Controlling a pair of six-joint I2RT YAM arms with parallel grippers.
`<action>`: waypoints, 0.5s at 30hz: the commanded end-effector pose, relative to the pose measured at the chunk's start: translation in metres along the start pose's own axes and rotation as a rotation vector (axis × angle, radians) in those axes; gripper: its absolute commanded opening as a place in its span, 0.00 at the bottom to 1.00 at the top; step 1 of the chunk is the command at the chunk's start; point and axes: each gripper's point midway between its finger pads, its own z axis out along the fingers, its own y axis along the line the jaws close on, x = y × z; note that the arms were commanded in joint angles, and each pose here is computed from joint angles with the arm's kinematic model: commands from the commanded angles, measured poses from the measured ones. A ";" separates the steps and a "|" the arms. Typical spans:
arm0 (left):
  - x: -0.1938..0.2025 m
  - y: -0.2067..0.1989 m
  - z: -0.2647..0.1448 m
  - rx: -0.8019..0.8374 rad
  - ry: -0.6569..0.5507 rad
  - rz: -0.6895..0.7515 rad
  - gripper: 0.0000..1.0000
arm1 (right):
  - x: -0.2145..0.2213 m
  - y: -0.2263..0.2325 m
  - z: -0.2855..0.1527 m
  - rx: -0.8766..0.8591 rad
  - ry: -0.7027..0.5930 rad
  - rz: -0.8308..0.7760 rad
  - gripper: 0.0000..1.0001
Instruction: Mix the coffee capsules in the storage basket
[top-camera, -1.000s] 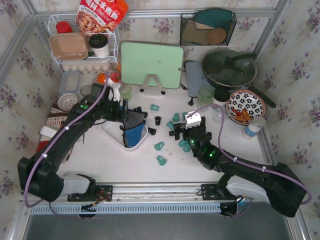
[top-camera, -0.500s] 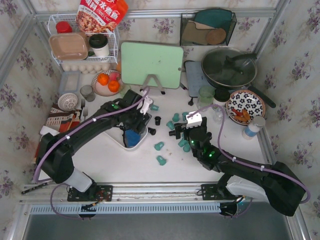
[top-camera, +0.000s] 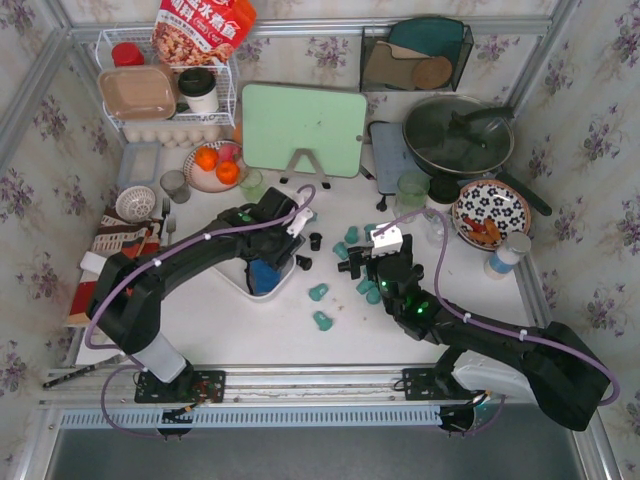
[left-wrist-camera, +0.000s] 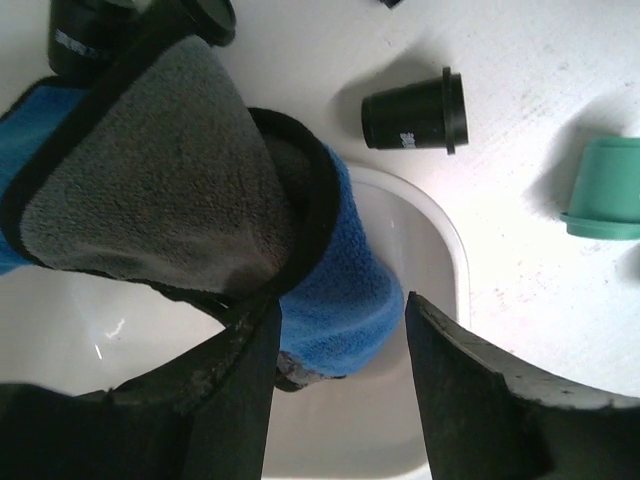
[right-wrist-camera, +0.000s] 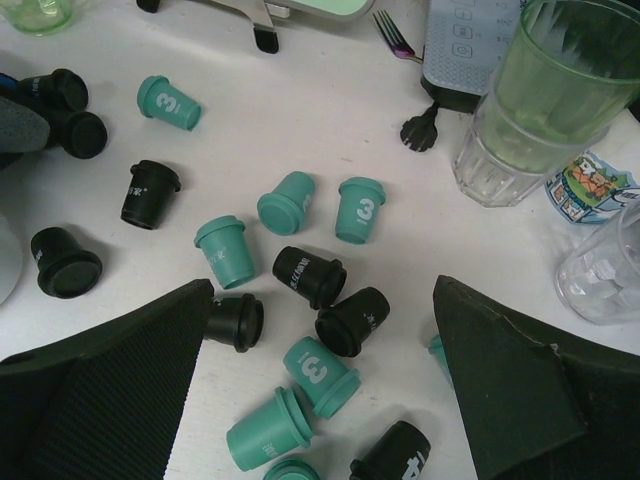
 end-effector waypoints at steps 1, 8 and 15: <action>-0.011 0.011 0.004 -0.050 -0.040 0.028 0.53 | -0.010 0.003 0.001 -0.010 -0.029 0.028 1.00; -0.011 0.016 0.016 -0.074 -0.027 0.038 0.30 | -0.014 0.004 -0.001 -0.021 -0.037 0.037 1.00; -0.029 0.026 -0.017 -0.129 -0.112 0.040 0.00 | -0.021 0.003 -0.005 -0.029 -0.055 0.052 1.00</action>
